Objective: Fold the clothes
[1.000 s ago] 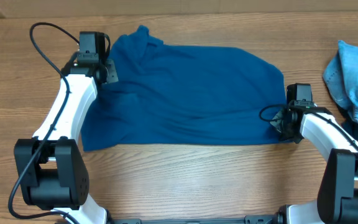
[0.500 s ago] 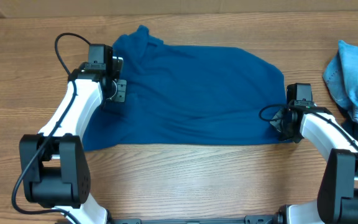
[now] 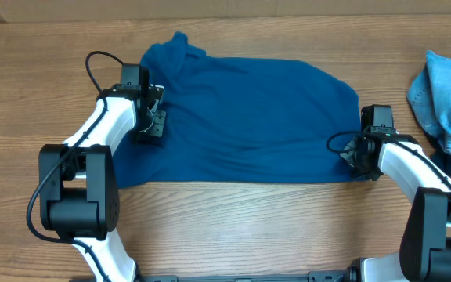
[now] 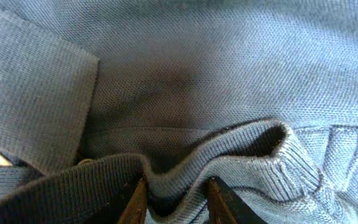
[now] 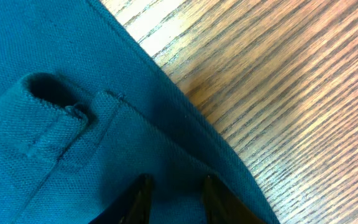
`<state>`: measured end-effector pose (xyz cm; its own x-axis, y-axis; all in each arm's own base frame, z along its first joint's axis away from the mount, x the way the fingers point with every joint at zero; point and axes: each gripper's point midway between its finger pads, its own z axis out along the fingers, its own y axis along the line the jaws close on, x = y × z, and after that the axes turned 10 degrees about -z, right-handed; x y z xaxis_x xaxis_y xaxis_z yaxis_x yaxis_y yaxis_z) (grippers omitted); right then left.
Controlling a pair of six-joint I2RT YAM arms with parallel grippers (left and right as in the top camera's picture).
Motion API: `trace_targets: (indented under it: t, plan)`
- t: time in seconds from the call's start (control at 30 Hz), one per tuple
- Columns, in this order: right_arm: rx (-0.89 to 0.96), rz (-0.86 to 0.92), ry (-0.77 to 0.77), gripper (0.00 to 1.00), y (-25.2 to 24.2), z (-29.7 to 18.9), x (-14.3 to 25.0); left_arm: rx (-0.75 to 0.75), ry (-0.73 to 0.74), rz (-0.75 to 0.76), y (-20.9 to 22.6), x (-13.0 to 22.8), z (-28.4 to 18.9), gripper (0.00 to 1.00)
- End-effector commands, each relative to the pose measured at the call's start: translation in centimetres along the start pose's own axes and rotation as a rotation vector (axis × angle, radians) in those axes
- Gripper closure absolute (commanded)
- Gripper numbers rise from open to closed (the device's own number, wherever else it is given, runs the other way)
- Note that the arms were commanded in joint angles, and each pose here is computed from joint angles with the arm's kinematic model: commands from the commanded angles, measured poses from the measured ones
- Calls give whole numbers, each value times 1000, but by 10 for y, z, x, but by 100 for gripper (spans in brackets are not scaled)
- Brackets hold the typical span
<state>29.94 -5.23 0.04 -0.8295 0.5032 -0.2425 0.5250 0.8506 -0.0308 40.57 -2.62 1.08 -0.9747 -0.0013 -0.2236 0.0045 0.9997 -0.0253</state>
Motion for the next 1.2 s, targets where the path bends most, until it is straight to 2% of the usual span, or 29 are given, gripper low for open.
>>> trace_targets:
  t: [0.0,0.1,0.17,0.33,0.43,0.5,0.63,0.73,0.83,0.97,1.17]
  plan:
    - [47,-3,95,68,-15,13,28,43,-65,28,-11,-22,-22,66]
    - [48,-3,96,68,-15,13,28,51,-119,30,-13,-42,-42,69]
    - [48,-3,95,68,-15,13,28,57,-128,31,-15,-49,-52,74]
    - [48,-3,95,67,-15,13,28,60,-117,31,-16,-49,-56,83]
    - [48,-3,95,67,-15,13,28,69,-87,31,-17,-41,-55,84]
    - [48,-3,95,67,-15,13,28,77,-49,29,-18,-32,-54,80]
    - [47,-2,94,67,-15,13,28,205,18,56,-42,-15,-57,62]
    - [47,-2,94,67,-15,13,28,204,27,70,-48,-12,-57,50]
    - [47,-2,94,67,-15,13,28,198,11,91,-54,-15,-55,42]
    - [44,-2,96,67,-14,13,28,199,-21,99,-61,-24,-48,43]
    - [43,-2,96,67,-14,13,28,131,29,73,-49,-16,-30,43]
